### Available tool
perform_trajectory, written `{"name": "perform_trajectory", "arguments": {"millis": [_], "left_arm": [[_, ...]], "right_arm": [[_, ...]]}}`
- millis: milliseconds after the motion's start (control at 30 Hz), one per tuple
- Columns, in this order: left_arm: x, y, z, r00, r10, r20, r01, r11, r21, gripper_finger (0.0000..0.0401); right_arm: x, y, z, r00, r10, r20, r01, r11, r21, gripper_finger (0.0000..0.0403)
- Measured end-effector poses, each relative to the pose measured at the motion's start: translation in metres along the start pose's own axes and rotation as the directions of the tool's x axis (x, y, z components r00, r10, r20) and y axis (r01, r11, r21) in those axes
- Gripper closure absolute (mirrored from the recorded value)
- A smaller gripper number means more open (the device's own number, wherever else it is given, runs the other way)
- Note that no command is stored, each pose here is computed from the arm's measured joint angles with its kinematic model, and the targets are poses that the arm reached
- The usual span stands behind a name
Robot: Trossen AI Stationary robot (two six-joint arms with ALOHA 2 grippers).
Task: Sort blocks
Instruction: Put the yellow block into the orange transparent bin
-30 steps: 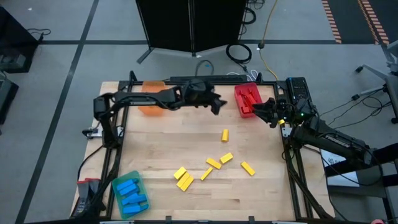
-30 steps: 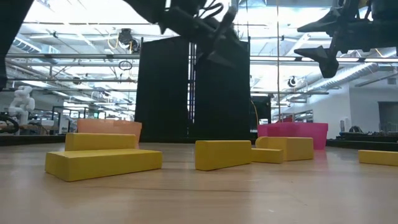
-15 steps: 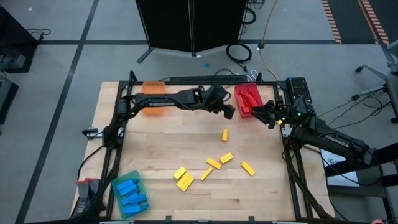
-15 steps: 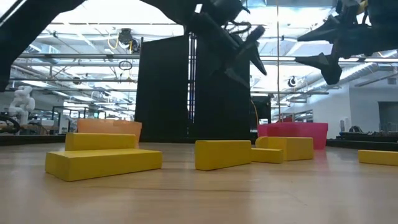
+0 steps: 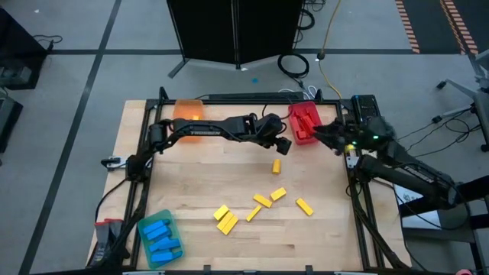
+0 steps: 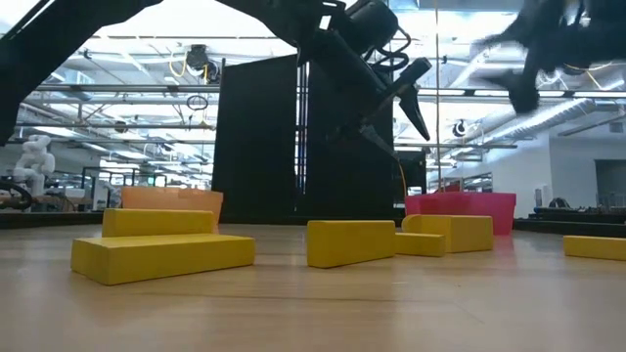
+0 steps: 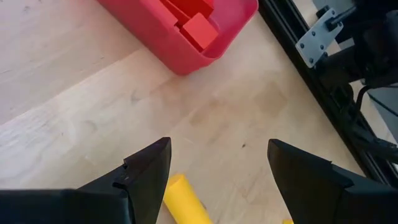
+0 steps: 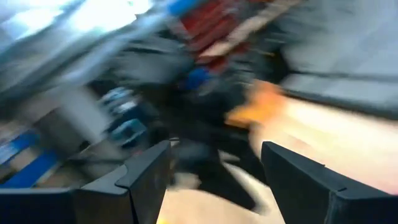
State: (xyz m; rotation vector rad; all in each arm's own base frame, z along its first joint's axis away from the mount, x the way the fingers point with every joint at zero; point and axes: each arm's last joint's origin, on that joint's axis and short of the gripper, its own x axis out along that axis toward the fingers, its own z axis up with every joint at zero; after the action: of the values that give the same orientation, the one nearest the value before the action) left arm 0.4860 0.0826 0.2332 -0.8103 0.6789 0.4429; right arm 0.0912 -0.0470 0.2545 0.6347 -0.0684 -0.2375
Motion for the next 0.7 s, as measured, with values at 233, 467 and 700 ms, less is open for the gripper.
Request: {"name": "perform_trajectory", "arguments": {"millis": [233, 467, 700], "left_arm": [[0.0, -0.004, -0.004, 1.0, -0.001, -0.005, 0.001, 1.0, 0.009, 0.0127], [0.0, -0.003, -0.015, 0.996, 0.041, -0.079, -0.039, 0.999, 0.027, 0.0127], [-0.001, -0.017, -0.032, 0.994, 0.05, -0.092, -0.051, 0.999, 0.001, 0.0127]], "right_arm": [[-0.042, 0.053, 0.033, 0.931, 0.354, -0.087, -0.364, 0.919, -0.151, 0.0154], [-0.08, 0.056, 0.02, 0.96, 0.277, -0.047, -0.28, 0.956, -0.084, 0.0154], [-0.081, 0.063, 0.028, 0.953, 0.303, -0.014, -0.303, 0.949, -0.087, 0.0154]]}}
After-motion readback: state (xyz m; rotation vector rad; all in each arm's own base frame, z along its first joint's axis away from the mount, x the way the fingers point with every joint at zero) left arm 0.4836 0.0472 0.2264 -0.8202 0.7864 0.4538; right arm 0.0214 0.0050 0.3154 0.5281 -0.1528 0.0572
